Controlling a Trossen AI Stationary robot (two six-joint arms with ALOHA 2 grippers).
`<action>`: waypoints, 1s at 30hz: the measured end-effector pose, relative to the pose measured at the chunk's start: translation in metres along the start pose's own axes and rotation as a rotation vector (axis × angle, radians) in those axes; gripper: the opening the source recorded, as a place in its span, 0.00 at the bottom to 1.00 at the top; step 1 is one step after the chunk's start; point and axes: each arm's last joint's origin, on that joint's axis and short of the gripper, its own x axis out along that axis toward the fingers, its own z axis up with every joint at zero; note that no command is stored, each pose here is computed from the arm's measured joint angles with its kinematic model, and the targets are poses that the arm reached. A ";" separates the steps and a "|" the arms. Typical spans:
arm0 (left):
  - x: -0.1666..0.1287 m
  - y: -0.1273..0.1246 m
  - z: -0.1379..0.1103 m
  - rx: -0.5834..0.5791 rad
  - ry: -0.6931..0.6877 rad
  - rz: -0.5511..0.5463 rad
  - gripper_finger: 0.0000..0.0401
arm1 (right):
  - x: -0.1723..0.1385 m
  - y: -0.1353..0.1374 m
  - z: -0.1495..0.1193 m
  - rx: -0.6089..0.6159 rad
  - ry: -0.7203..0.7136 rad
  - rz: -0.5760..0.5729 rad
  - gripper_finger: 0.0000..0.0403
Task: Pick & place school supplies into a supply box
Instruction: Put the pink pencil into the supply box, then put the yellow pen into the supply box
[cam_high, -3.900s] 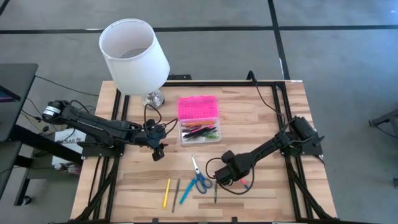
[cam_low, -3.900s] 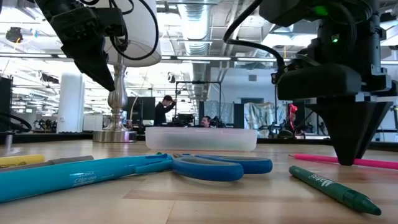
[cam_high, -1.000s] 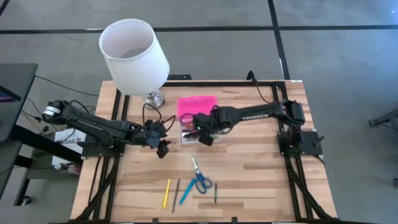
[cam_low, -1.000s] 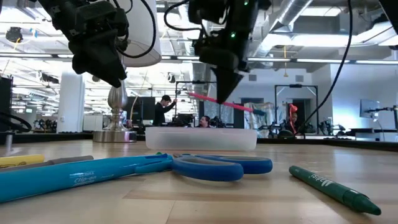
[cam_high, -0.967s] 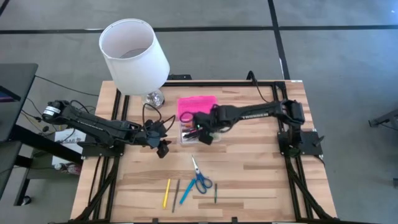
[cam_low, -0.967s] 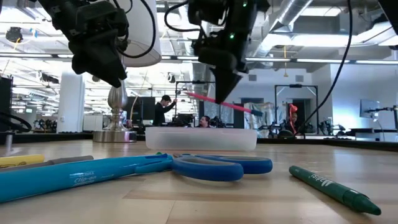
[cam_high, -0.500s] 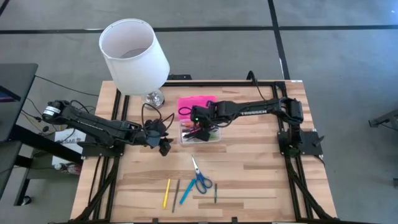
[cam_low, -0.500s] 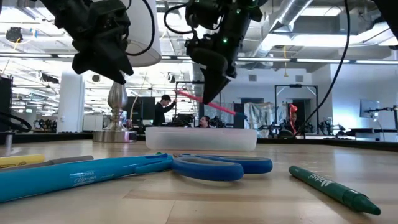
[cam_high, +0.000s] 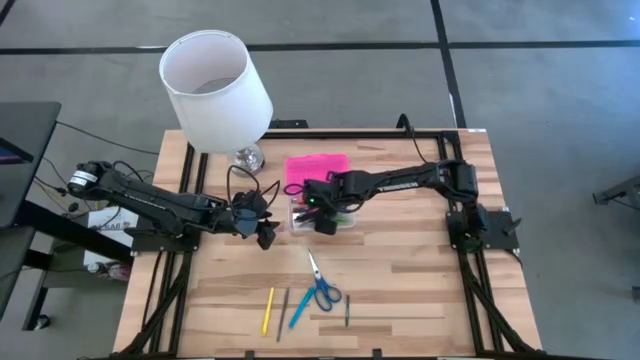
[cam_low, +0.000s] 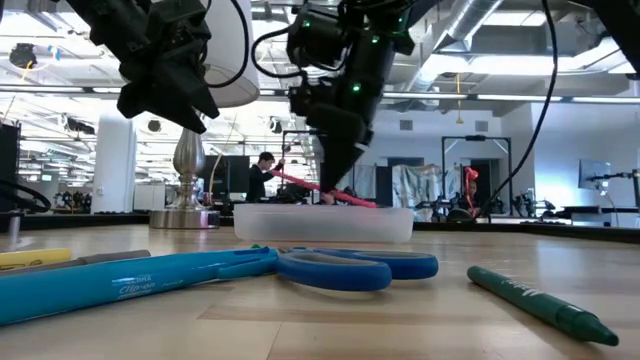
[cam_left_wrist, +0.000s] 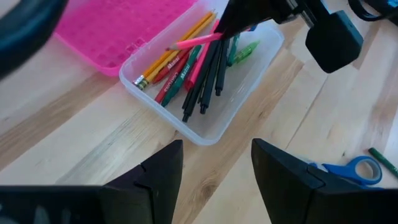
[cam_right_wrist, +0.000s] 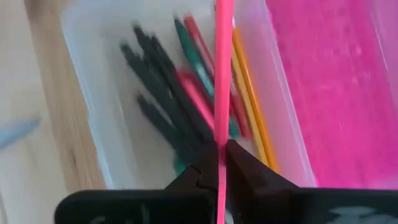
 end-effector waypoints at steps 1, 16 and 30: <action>0.000 0.000 0.000 0.001 0.001 0.001 0.46 | 0.001 0.000 0.000 0.000 0.005 0.000 0.00; 0.000 0.000 0.000 0.002 0.006 -0.005 0.46 | 0.001 0.000 -0.003 0.006 0.027 0.006 0.22; -0.022 -0.030 -0.038 -0.241 0.240 -0.201 0.46 | -0.072 0.006 -0.015 0.026 0.022 0.022 0.27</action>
